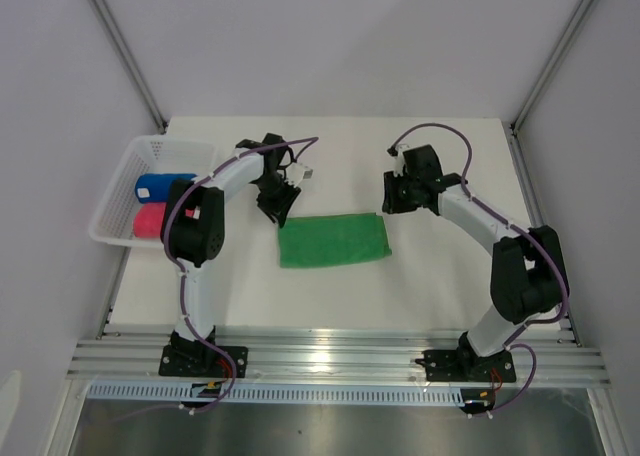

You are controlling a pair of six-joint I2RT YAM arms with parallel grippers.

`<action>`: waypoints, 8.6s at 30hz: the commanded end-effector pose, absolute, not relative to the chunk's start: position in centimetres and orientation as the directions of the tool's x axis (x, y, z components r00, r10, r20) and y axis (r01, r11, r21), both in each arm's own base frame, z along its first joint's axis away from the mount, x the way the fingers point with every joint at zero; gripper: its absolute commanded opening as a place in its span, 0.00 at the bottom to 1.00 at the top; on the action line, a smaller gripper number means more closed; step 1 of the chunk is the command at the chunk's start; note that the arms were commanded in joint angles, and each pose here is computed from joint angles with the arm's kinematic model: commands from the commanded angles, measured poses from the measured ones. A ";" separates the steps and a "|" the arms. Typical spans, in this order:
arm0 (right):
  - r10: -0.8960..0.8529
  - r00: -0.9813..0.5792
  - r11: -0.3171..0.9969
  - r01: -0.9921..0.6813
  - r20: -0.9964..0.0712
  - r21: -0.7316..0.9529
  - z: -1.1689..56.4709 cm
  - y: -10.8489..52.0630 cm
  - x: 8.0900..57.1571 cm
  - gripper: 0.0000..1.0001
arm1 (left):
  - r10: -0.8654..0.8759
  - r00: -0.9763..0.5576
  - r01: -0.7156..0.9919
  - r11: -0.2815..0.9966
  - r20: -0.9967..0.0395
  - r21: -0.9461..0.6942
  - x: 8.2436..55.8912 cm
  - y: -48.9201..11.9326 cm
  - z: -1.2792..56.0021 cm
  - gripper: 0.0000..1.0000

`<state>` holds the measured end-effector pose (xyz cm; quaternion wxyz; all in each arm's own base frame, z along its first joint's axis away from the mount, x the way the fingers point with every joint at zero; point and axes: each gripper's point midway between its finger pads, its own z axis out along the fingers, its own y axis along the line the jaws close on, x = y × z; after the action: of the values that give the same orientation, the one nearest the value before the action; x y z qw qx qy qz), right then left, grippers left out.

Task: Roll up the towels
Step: Fold the towel, then roll the towel

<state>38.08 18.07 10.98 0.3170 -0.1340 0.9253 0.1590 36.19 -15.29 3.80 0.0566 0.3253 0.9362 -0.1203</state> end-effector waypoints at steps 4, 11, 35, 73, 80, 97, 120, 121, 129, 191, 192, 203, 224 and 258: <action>-0.002 -0.824 0.951 -0.175 -0.566 0.253 11.0 16.5 35.5 0.34 | 0.560 -0.795 0.600 0.782 -0.235 -0.167 36.5 -14.9 5.9 0.36; -0.010 -0.828 0.948 -0.187 -0.561 0.258 11.2 17.6 31.2 0.26 | 0.536 -0.805 0.579 0.803 -0.254 -0.140 37.6 -14.0 6.3 0.36; 0.011 -0.900 0.946 -0.132 -0.435 0.296 2.5 18.6 38.9 0.00 | 0.532 -0.776 0.594 0.797 -0.340 -0.107 36.9 -12.9 9.9 0.46; 0.196 -0.208 0.910 -0.327 -0.958 0.257 25.6 13.6 35.2 0.84 | 0.764 0.608 0.775 -0.515 -0.214 0.365 31.2 -22.8 4.6 0.64; 0.037 -0.068 0.885 -0.461 -0.997 0.065 27.3 13.4 35.0 0.91 | 0.790 0.600 0.777 -0.538 -0.124 0.327 31.9 -21.3 2.4 0.61; -0.409 0.064 0.606 -0.727 -0.910 -0.323 19.6 15.9 33.7 0.84 | 0.895 0.276 0.955 -0.216 -0.350 0.201 30.4 -22.6 4.4 0.01; -0.628 0.559 -0.169 -0.778 -0.542 -0.605 5.2 27.7 27.5 0.79 | 0.871 0.048 0.998 -0.027 -0.488 0.050 27.9 -22.0 5.0 0.01; -0.637 0.528 -0.133 -0.792 -0.561 -0.595 5.3 27.3 27.4 0.79 | 0.866 0.037 0.999 -0.018 -0.499 0.043 28.1 -22.0 5.3 0.00; -0.660 0.489 -0.010 -0.765 -0.571 -0.643 9.2 23.1 26.1 0.81 | 0.862 0.018 1.000 -0.012 -0.507 0.015 28.1 -21.5 5.0 0.01; -0.520 0.213 -0.003 -0.969 -0.827 -0.248 6.5 29.2 22.3 0.00 | 0.781 0.101 0.995 -0.082 -0.616 0.058 24.9 -21.6 7.2 0.55; -0.518 0.205 0.009 -0.969 -0.830 -0.245 6.6 29.2 22.5 0.00 | 0.777 0.094 0.996 -0.073 -0.622 0.059 25.0 -21.3 7.6 0.56; -0.492 0.049 0.134 -0.982 -0.869 -0.131 8.0 29.0 23.0 0.00 | 0.779 0.277 0.960 -0.203 -0.563 0.191 23.8 -22.6 5.8 0.74; -0.485 -0.015 0.153 -0.986 -0.875 -0.068 8.5 28.8 21.2 0.47 | 0.788 0.481 0.877 -0.439 -0.383 0.197 20.3 -21.6 -0.5 0.62; -0.491 0.075 0.300 -0.921 -0.868 -0.249 15.0 21.0 24.2 0.52 | 0.880 0.131 0.965 -0.219 -0.457 -0.146 20.1 -23.1 3.6 0.01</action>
<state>23.29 20.72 13.34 0.4433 -0.5445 0.6745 0.2280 21.76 -24.21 2.07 0.1516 0.8128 0.5421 -0.1503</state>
